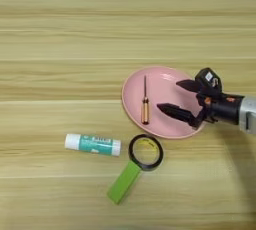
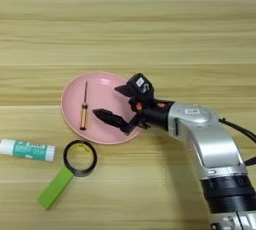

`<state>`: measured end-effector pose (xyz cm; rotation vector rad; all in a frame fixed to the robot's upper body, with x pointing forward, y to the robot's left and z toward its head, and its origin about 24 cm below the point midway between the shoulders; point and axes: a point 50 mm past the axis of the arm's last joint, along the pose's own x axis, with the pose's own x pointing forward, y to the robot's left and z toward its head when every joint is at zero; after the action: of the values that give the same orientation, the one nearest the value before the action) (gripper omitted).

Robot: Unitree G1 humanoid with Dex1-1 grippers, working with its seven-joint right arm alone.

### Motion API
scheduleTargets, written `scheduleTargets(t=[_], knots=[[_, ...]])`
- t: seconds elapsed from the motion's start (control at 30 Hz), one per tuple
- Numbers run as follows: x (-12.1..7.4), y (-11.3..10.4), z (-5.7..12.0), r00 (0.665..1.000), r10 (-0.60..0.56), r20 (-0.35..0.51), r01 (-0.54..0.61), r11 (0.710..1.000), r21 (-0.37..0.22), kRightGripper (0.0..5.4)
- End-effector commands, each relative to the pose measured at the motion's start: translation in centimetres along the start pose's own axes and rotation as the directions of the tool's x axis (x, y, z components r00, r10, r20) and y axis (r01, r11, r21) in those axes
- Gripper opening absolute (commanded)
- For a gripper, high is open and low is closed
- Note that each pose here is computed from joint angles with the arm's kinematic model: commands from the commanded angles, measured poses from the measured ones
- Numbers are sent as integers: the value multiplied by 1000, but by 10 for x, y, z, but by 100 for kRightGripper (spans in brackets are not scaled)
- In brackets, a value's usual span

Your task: Move the objects on the table

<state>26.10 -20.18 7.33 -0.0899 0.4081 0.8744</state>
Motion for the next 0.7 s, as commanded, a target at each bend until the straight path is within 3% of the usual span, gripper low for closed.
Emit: scheduleTargets(t=[0.03, 0.47, 0.7], knots=[[-6, -3, 31, 995, -23, 95, 32, 995, -95, 535], [5, 11, 37, 992, -49, 120, 61, 993, -98, 535], [12, 19, 33, 994, -68, 82, 76, 992, -97, 535]])
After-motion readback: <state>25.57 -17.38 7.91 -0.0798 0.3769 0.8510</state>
